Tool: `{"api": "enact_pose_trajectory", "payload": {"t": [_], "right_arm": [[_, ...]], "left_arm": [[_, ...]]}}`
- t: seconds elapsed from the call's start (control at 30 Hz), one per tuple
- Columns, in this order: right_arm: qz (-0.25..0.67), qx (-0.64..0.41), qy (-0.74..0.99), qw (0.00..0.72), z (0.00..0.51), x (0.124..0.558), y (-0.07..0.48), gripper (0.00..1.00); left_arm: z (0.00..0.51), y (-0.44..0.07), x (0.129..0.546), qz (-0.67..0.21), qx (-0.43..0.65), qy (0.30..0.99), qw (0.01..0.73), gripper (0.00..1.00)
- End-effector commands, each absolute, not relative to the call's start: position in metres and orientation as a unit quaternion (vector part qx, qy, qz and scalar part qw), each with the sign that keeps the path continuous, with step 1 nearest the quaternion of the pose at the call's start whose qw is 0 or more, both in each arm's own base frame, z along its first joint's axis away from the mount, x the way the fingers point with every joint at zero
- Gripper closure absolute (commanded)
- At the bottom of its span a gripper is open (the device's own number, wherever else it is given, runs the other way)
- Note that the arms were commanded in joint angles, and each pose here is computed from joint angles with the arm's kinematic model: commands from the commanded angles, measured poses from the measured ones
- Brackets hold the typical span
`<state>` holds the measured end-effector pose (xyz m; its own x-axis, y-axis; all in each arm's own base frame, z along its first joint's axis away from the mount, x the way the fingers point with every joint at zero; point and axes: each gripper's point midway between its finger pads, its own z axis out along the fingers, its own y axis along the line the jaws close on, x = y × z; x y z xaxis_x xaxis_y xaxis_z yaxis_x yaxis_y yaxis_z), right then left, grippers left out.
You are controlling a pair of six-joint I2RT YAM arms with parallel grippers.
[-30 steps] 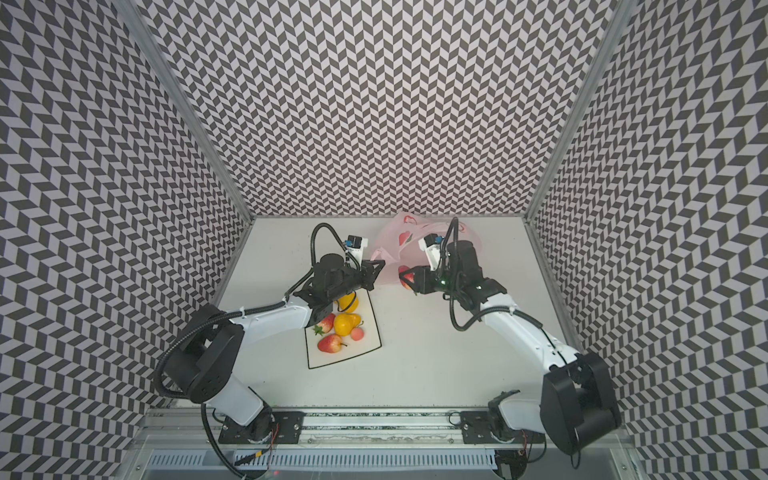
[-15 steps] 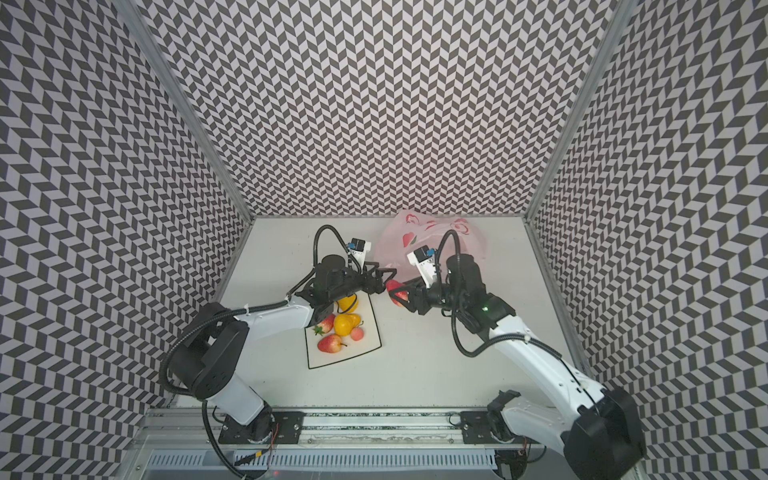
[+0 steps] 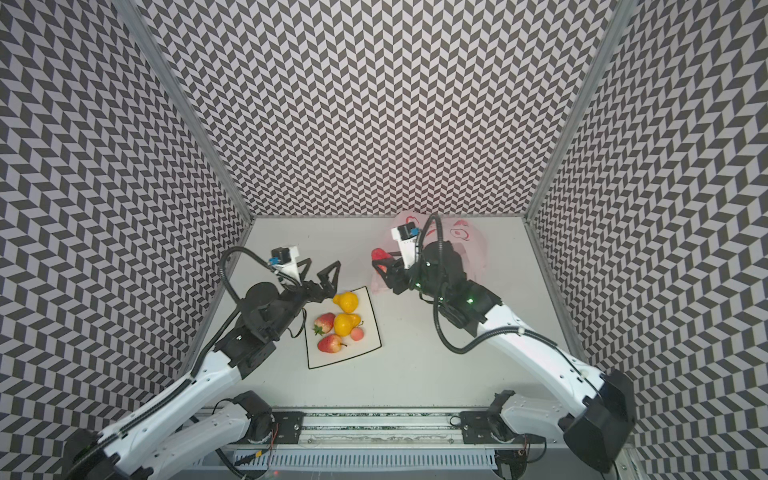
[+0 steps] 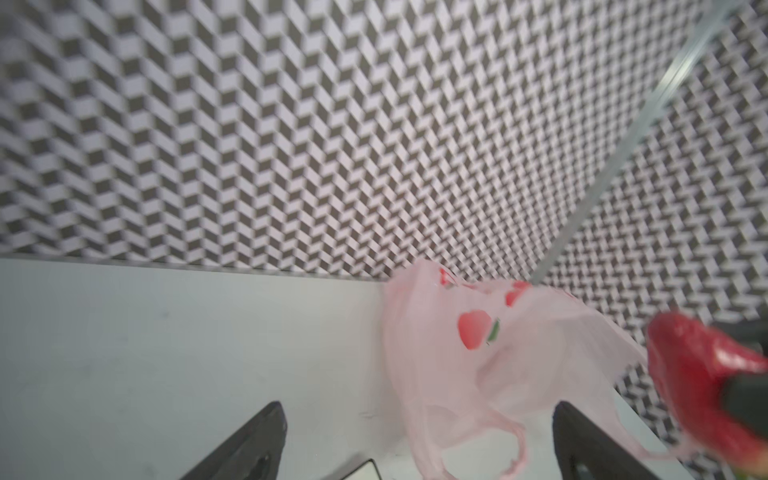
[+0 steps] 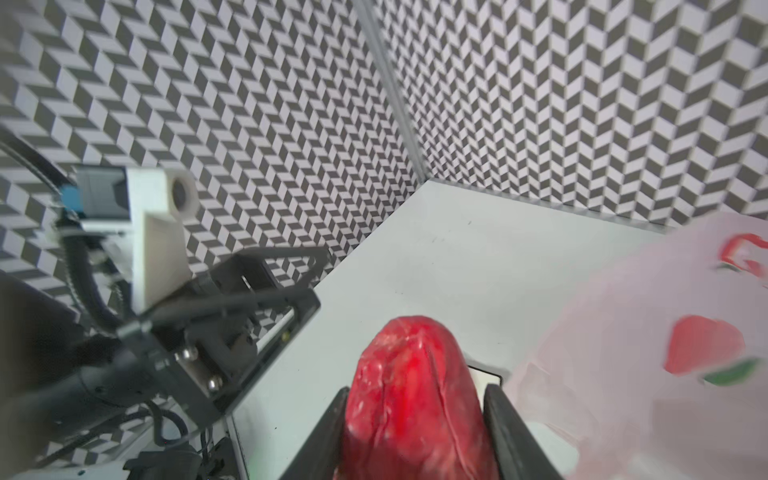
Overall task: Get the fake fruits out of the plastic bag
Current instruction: 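Carry the strawberry over the plate while the left arm draws back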
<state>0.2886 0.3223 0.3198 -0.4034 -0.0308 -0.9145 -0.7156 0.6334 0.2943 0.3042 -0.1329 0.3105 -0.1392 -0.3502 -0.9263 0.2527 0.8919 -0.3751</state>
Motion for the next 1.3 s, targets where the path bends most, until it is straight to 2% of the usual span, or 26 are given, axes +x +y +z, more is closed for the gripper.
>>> {"api": "enact_pose_trajectory", "payload": {"t": [0.0, 0.2, 0.4, 0.63, 1.03, 1.27], "right_arm": [[0.303, -0.302, 0.760, 0.490, 0.297, 0.291, 0.371, 0.69], [0.238, -0.394, 0.760, 0.459, 0.228, 0.289, 0.459, 0.67], [0.167, -0.420, 0.781, 0.430, 0.159, 0.309, 0.502, 0.64], [0.096, -0.411, 0.807, 0.413, 0.110, 0.331, 0.504, 0.60], [0.077, -0.439, 0.806, 0.389, 0.080, 0.323, 0.496, 0.49], [0.088, -0.444, 0.806, 0.382, 0.077, 0.318, 0.499, 0.32]], "left_arm": [[0.290, -0.056, 0.297, -0.124, -0.171, 0.732, 0.648, 0.01], [0.309, 0.000, 0.265, -0.058, -0.249, 0.697, 0.670, 0.02], [0.306, 0.013, 0.243, -0.045, -0.260, 0.698, 0.666, 0.02], [0.308, 0.021, 0.231, -0.041, -0.262, 0.694, 0.670, 0.02], [0.301, 0.016, 0.239, -0.043, -0.260, 0.697, 0.667, 0.02], [0.302, 0.015, 0.241, -0.040, -0.255, 0.698, 0.668, 0.02]]}}
